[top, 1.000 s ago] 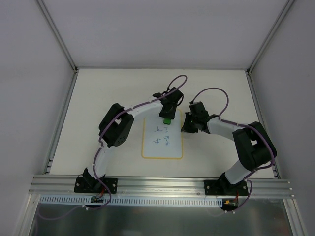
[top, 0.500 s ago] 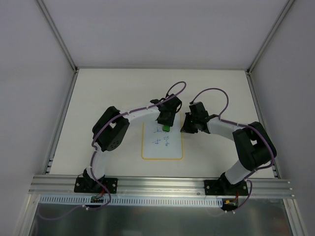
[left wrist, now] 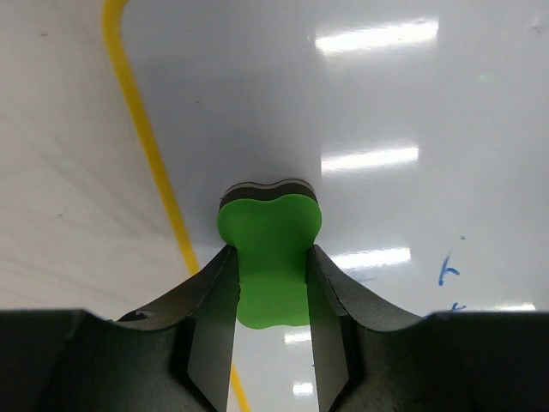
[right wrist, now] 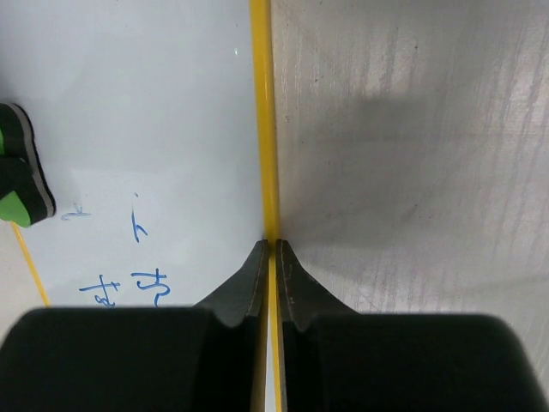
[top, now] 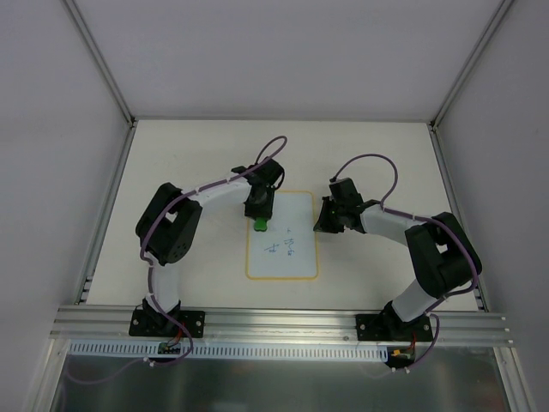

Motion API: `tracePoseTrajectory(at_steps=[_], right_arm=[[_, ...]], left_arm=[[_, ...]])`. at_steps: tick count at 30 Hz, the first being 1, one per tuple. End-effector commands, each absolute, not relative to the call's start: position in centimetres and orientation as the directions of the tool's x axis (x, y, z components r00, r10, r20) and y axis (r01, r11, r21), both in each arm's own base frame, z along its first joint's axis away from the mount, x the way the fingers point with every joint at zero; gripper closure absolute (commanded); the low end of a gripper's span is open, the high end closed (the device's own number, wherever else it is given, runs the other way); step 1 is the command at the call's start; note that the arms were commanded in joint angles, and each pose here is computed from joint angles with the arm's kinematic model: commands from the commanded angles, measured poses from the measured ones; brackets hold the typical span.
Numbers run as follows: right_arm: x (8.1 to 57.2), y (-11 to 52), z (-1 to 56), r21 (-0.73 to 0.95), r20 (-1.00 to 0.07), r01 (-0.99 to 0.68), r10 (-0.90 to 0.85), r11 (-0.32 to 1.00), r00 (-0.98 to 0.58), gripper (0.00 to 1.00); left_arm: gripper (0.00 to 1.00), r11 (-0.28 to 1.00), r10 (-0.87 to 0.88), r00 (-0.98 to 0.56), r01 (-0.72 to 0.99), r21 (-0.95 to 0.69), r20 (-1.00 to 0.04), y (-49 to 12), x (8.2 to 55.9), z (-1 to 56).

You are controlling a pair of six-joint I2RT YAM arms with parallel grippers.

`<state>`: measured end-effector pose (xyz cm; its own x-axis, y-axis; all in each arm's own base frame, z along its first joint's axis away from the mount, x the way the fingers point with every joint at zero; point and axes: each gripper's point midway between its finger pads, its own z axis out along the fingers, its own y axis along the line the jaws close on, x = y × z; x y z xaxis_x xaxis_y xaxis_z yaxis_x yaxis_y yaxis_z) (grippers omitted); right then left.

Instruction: Erase the whiteboard

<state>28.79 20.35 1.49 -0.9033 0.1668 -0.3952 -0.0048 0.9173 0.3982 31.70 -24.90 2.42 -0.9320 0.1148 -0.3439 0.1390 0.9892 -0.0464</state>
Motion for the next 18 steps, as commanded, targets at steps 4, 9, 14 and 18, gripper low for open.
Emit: tracePoseTrajectory(at_steps=[4, 9, 14, 18], right_arm=[[25.1, 17.5, -2.3, 0.255, -0.268, 0.054, 0.125, 0.965, -0.955, 1.00], [25.1, 17.6, -2.3, 0.261, -0.265, 0.057, 0.129, 0.964, -0.956, 1.00], [25.2, 17.6, -2.2, 0.267, -0.269, 0.064, 0.138, 0.962, -0.953, 1.00], [25.1, 17.6, -2.1, 0.269, -0.274, 0.067, 0.143, 0.961, -0.951, 1.00]], left_arm=[[1.00, 0.993, 0.112, -0.971, 0.101, 0.061, -0.213, -21.7, 28.7, 0.4], [1.00, 0.984, 0.180, -0.959, 0.176, 0.040, -0.218, -26.1, 27.1, 0.0], [1.00, 0.977, 0.209, -0.957, 0.213, 0.001, -0.203, -29.9, 25.7, -0.8], [1.00, 0.970, 0.237, -0.950, 0.243, -0.008, -0.205, -32.2, 24.7, -1.3]])
